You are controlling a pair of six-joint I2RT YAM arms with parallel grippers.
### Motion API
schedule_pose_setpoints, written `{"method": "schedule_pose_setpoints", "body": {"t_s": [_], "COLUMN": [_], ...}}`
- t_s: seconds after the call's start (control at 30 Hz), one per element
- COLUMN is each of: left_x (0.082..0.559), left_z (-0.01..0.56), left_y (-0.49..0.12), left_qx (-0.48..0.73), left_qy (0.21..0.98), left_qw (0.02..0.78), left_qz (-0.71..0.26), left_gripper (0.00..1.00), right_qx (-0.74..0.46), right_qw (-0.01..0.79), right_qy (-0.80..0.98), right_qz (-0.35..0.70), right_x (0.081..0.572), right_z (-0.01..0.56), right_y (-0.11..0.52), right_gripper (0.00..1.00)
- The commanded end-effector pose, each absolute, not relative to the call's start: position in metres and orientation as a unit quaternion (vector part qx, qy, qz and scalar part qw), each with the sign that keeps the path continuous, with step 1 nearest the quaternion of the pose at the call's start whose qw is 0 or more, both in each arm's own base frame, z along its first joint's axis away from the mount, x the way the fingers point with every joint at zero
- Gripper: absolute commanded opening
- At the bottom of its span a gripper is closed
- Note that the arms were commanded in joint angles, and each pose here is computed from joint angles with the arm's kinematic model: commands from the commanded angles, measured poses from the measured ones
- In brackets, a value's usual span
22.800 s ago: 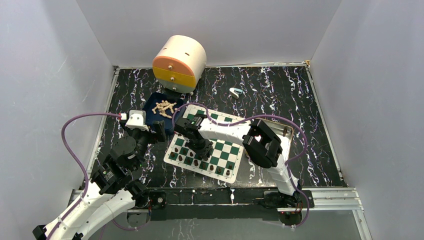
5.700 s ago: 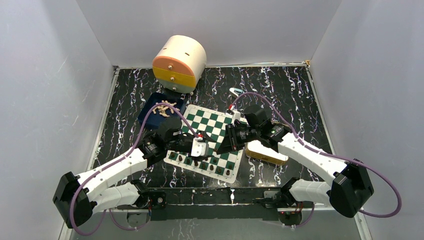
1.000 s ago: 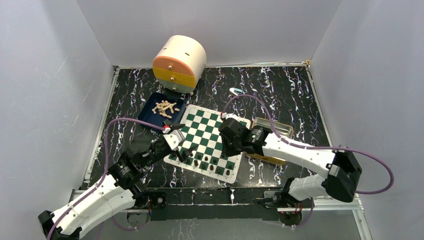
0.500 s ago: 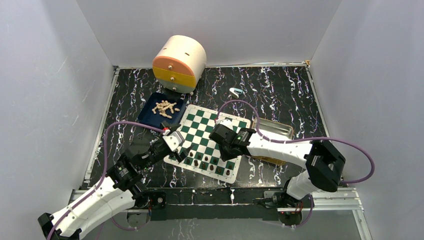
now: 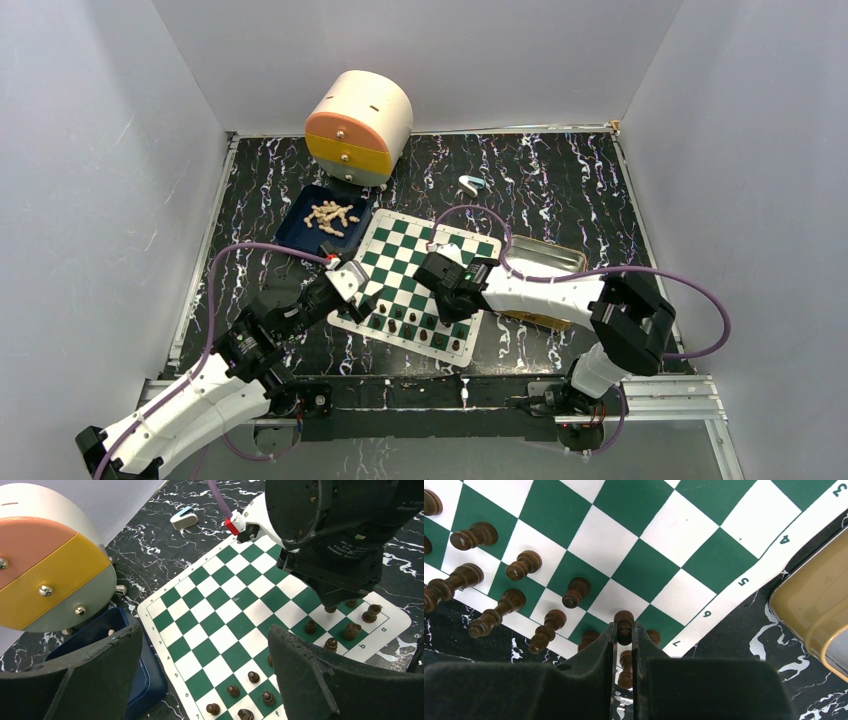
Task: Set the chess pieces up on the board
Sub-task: Place the chess piece on the chessboard.
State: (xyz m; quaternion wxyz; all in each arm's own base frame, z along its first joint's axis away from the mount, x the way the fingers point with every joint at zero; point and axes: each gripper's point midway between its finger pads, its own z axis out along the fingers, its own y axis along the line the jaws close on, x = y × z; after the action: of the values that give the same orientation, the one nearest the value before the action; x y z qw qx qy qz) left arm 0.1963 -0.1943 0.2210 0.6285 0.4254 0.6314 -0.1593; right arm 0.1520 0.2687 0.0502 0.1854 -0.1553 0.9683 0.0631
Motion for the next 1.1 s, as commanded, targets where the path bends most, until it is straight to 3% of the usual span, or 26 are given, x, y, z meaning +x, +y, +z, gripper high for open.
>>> {"method": "schedule_pose_setpoints", "body": {"t_s": [0.0,0.37,0.8,1.07], "left_x": [0.199,0.199,0.2,0.201], "left_z": [0.237,0.233,0.23,0.228], "left_y": [-0.187,-0.19,-0.189,-0.188], "left_qx": [0.41,0.418,0.42,0.416], "left_qy": [0.627,0.632,0.634,0.64], "left_qw": [0.647,0.637,0.634,0.63], "left_qz": [-0.144,-0.146,-0.142,-0.14], "left_gripper": [0.93,0.93,0.93,0.93], "right_qx": [-0.146,-0.152,-0.154,-0.149], "right_qw": [0.205,0.192,0.186,0.205], "right_qy": [0.964,0.966,0.966,0.963], "right_qz": [0.089,0.087,0.088,0.088], "right_x": [0.16,0.157,0.155,0.161], "right_z": [0.061,0.052,0.051,0.068], "right_y": [0.29,0.294,0.296,0.295], "right_gripper": [0.2,0.21,0.34,0.36]}}
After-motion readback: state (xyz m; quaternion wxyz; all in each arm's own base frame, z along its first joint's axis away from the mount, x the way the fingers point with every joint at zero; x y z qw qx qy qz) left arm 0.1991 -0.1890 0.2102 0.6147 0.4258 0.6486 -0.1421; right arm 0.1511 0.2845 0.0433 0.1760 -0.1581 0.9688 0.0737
